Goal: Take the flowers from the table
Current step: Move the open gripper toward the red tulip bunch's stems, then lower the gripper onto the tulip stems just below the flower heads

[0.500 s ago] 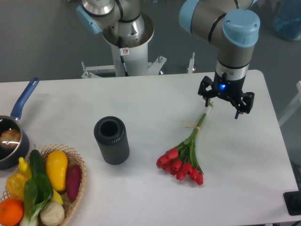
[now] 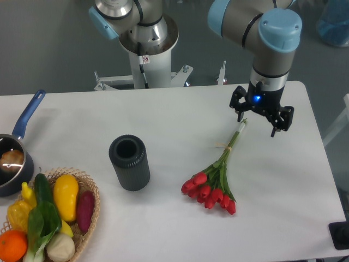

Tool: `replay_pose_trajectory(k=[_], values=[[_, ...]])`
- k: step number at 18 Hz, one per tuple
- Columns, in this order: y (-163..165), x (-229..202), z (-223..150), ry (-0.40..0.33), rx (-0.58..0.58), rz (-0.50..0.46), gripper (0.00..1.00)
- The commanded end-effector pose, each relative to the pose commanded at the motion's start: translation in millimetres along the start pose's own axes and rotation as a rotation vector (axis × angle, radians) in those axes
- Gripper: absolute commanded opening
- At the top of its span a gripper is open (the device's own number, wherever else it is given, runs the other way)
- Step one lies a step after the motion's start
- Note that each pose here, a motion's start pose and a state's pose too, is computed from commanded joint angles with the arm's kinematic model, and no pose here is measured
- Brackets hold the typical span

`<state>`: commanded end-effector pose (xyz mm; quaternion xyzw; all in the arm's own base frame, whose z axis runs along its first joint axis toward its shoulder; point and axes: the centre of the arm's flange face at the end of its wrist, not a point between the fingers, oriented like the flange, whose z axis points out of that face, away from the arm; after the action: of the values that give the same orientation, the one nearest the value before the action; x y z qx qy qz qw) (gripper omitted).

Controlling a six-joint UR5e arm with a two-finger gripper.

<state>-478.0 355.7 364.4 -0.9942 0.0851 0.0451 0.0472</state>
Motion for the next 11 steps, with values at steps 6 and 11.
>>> replay_pose_trajectory(k=[6,11], values=[[6.0,33.0,32.2,0.063,0.006,-0.091,1.00],[-14.3,16.5,96.5,0.078,0.030,-0.162,1.00]])
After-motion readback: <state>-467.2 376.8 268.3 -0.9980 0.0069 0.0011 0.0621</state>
